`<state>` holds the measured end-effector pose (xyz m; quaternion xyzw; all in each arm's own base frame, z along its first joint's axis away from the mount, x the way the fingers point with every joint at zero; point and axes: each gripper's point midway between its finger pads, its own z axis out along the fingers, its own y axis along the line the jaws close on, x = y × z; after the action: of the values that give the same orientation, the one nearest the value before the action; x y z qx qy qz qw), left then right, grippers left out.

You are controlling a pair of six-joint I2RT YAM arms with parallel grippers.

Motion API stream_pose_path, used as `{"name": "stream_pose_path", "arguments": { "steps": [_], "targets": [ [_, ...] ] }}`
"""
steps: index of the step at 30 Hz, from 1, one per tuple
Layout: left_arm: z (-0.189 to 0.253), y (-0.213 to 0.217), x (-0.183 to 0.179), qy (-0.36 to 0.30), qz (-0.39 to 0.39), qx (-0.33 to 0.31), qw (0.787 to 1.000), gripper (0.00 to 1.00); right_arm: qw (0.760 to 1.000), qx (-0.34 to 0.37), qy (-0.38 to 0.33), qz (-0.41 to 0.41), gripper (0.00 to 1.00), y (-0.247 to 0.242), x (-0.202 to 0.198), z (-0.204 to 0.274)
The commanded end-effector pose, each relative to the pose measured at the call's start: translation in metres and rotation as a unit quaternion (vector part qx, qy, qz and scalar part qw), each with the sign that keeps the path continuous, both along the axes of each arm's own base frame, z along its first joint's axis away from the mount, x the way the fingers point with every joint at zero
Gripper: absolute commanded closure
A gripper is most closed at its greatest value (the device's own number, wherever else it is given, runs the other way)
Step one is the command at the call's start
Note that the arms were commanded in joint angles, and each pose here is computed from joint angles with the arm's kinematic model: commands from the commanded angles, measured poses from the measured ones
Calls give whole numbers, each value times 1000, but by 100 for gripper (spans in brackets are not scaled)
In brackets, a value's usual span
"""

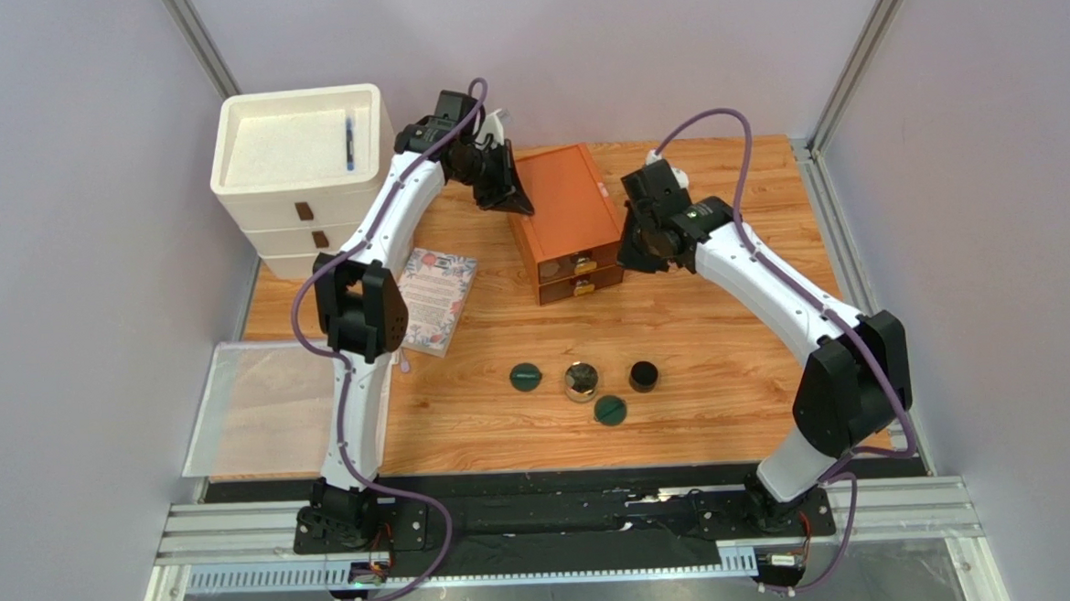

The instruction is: Organize the makeup

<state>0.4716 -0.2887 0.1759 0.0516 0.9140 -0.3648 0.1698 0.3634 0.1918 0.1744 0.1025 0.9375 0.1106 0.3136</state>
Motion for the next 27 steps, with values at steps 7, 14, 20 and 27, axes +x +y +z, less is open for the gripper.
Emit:
{"name": "stream_pose_path", "arguments": {
  "steps": [7, 14, 20, 27],
  "targets": [
    [60, -23, -15, -138, -53, 37, 988, 100, 966, 229, 119, -18, 77, 28, -35, -28],
    [49, -39, -27, -141, -75, 61, 985, 100, 928, 312, 191, -67, 47, 33, -42, -74],
    [43, -46, -32, -134, -86, 58, 986, 100, 908, 363, 187, -95, 32, 37, -23, -90],
    [36, -48, -36, -121, -95, 56, 987, 100, 887, 427, 153, -87, 25, 48, 8, -88]
  ]
}}
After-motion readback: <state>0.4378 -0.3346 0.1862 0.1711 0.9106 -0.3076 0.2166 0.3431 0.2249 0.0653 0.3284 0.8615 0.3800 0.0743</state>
